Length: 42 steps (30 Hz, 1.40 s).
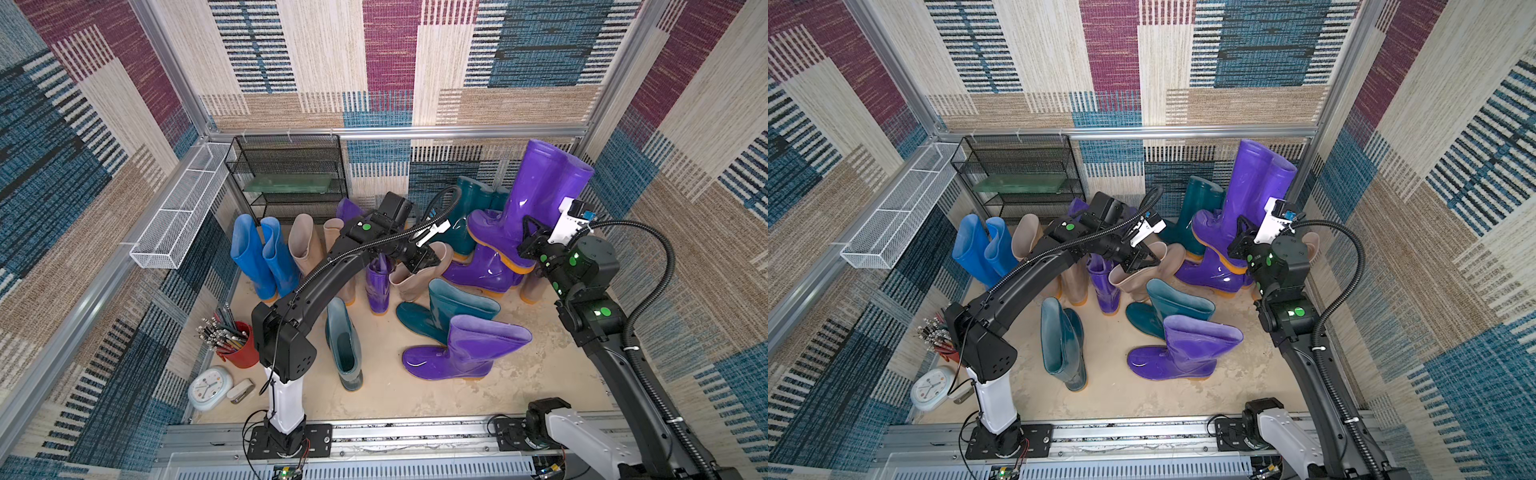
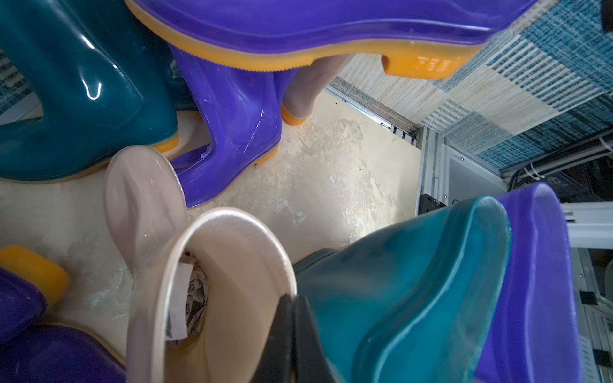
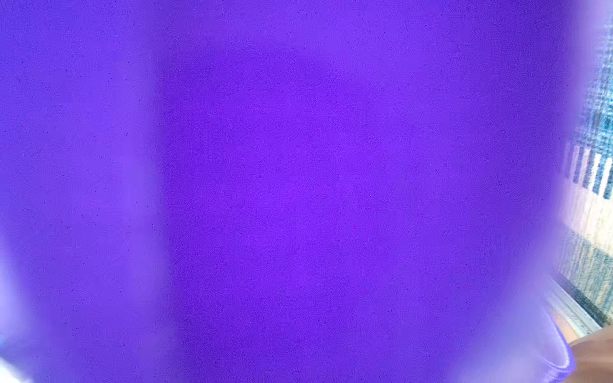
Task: Match and arrange rain boots in pairs
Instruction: Adjust the rain boot at the center of the board.
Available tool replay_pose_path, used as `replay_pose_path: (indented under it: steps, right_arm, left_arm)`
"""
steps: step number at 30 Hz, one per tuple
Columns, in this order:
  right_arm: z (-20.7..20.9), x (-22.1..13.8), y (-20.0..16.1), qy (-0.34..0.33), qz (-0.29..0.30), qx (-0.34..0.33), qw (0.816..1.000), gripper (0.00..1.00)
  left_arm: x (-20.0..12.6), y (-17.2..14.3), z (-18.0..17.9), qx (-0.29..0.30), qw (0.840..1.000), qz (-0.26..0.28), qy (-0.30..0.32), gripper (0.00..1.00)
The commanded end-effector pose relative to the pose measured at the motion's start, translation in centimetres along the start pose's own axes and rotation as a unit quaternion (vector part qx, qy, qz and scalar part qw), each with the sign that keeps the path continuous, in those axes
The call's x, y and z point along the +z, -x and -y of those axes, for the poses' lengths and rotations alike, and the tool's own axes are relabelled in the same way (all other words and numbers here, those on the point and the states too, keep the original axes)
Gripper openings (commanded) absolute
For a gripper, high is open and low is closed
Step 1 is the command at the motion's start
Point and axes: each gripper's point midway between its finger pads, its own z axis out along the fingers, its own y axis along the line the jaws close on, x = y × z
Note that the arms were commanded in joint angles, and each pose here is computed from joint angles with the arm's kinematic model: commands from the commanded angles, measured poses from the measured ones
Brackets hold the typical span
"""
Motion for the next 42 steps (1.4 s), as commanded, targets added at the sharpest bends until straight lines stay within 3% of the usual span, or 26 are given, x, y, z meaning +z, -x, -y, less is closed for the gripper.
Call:
replay_pose_path:
  steps: [1, 3, 5, 8, 14, 21, 25, 27, 35, 38, 42]
  right_arm:
    - [-1.3, -0.5, 2.9, 0.026, 0.051, 0.014, 0.998, 0.00]
    - [-1.4, -0.3, 2.7, 0.030, 0.047, 0.015, 0.998, 0.00]
    - [-1.3, -0.2, 2.4, 0.029, 0.042, 0.014, 0.999, 0.00]
    - [-1.0, 0.0, 2.2, 0.021, 0.040, 0.011, 0.999, 0.00]
    - [-1.1, 0.1, 2.3, 0.024, 0.041, 0.005, 0.999, 0.00]
    - [-2.2, 0.5, 2.0, 0.051, 0.036, 0.003, 0.998, 0.00]
    - [-3.7, 0.1, 2.5, 0.073, 0.039, 0.003, 0.997, 0.00]
    - [-4.8, -0.4, 2.8, 0.084, 0.043, -0.002, 0.996, 0.00]
    - [-9.6, -4.7, 5.2, 0.127, 0.065, -0.028, 0.989, 0.00]
    - [-8.7, -5.9, 5.4, 0.077, 0.067, -0.051, 0.993, 0.00]
    - [-2.5, -7.3, 5.0, -0.076, 0.069, -0.049, 0.993, 0.00]
  left_arm:
    - [0.1, -0.1, -0.1, 0.048, 0.999, -0.005, -0.006, 0.00]
    - [0.8, -0.3, -2.1, 0.048, 0.998, -0.019, 0.030, 0.00]
    - [1.3, 0.3, -3.8, 0.036, 0.997, -0.019, 0.063, 0.27]
    - [1.2, 1.7, -5.4, 0.020, 0.995, -0.003, 0.101, 0.50]
    - [-1.6, 4.5, -7.1, 0.008, 0.981, 0.051, 0.187, 0.73]
    - [-7.2, 7.2, -5.4, 0.010, 0.965, 0.125, 0.231, 0.78]
    - [-11.4, 6.8, -5.6, -0.019, 0.942, 0.147, 0.302, 0.77]
    - [-13.7, 5.6, -5.9, -0.043, 0.922, 0.163, 0.347, 0.75]
    - [-20.3, -3.0, -4.2, -0.120, 0.869, 0.205, 0.435, 0.73]
    - [-21.6, -5.5, -2.9, -0.138, 0.864, 0.221, 0.432, 0.72]
    - [-21.8, -7.4, -1.6, -0.150, 0.870, 0.226, 0.413, 0.72]
